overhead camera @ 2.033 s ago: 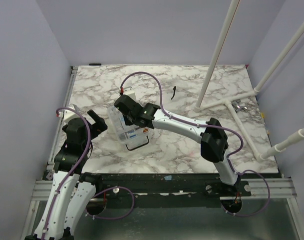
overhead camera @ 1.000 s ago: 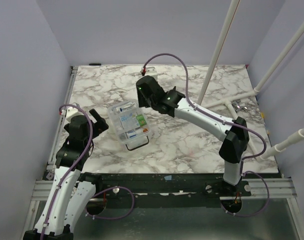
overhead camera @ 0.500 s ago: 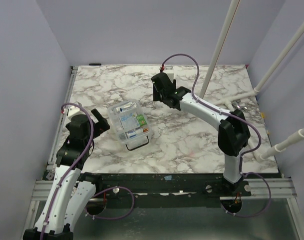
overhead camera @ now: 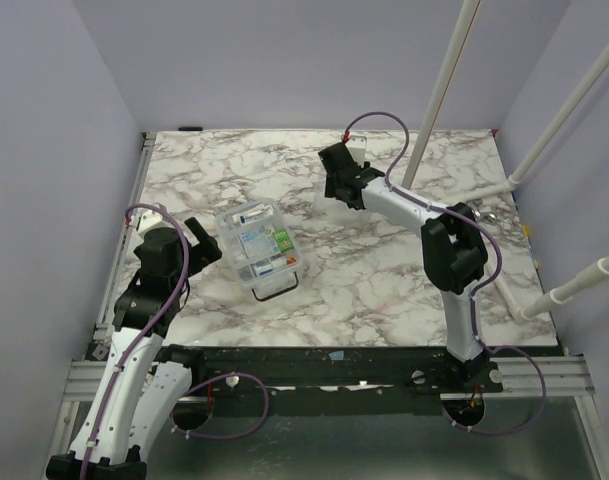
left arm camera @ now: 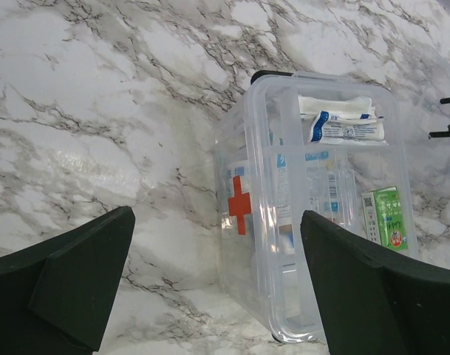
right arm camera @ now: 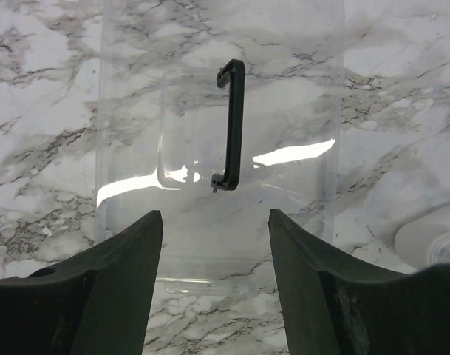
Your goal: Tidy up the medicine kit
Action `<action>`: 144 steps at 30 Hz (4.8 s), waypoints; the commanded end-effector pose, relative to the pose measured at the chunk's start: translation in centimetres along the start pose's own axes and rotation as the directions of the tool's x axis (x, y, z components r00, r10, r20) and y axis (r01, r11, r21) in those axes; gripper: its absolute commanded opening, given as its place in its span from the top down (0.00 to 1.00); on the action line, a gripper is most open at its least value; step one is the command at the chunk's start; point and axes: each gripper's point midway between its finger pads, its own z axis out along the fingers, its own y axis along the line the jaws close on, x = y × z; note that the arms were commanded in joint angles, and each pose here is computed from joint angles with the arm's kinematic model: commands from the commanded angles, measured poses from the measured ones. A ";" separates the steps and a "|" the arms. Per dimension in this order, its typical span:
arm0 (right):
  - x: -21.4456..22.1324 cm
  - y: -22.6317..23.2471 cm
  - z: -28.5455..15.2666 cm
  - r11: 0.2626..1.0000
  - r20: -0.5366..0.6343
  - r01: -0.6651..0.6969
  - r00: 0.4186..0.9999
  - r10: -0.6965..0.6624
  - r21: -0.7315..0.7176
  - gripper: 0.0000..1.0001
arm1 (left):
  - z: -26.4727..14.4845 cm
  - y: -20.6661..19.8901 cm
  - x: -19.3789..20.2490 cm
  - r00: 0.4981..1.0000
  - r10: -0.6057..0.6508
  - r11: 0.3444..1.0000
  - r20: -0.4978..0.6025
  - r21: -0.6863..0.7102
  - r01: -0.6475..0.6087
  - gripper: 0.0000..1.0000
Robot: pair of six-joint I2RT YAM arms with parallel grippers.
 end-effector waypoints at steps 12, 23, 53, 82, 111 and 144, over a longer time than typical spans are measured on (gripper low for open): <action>-1.5 -1.2 4.1 0.990 0.020 -0.133 0.991 0.133 0.034 0.39 | 0.1 -0.7 0.2 1.000 -0.002 0.999 -0.009 0.038 0.002 0.01; -0.9 -1.9 6.2 0.981 0.018 -0.190 0.982 0.190 0.021 0.51 | 0.1 -0.6 0.2 1.000 0.001 0.999 -0.006 0.035 0.000 0.01; -4.8 -1.0 3.9 0.970 0.185 -0.141 0.966 0.178 -0.198 0.99 | -0.1 -0.5 0.0 1.000 0.001 0.999 0.004 0.032 -0.001 0.01; -11.2 7.0 -15.5 0.831 0.310 0.128 0.949 0.055 -0.541 0.99 | -0.4 -0.2 -0.4 1.000 -0.003 1.000 0.024 0.016 0.003 0.02; 2.9 18.2 -22.7 0.727 -0.007 0.050 0.997 -0.075 -0.685 0.99 | -2.3 2.5 -2.7 0.985 -0.053 0.993 0.163 -0.095 0.070 0.02; 6.8 19.6 -19.5 0.806 -0.030 0.029 0.998 -0.058 -0.591 0.99 | -2.5 2.1 -2.5 0.984 -0.064 0.995 0.164 -0.065 0.076 0.01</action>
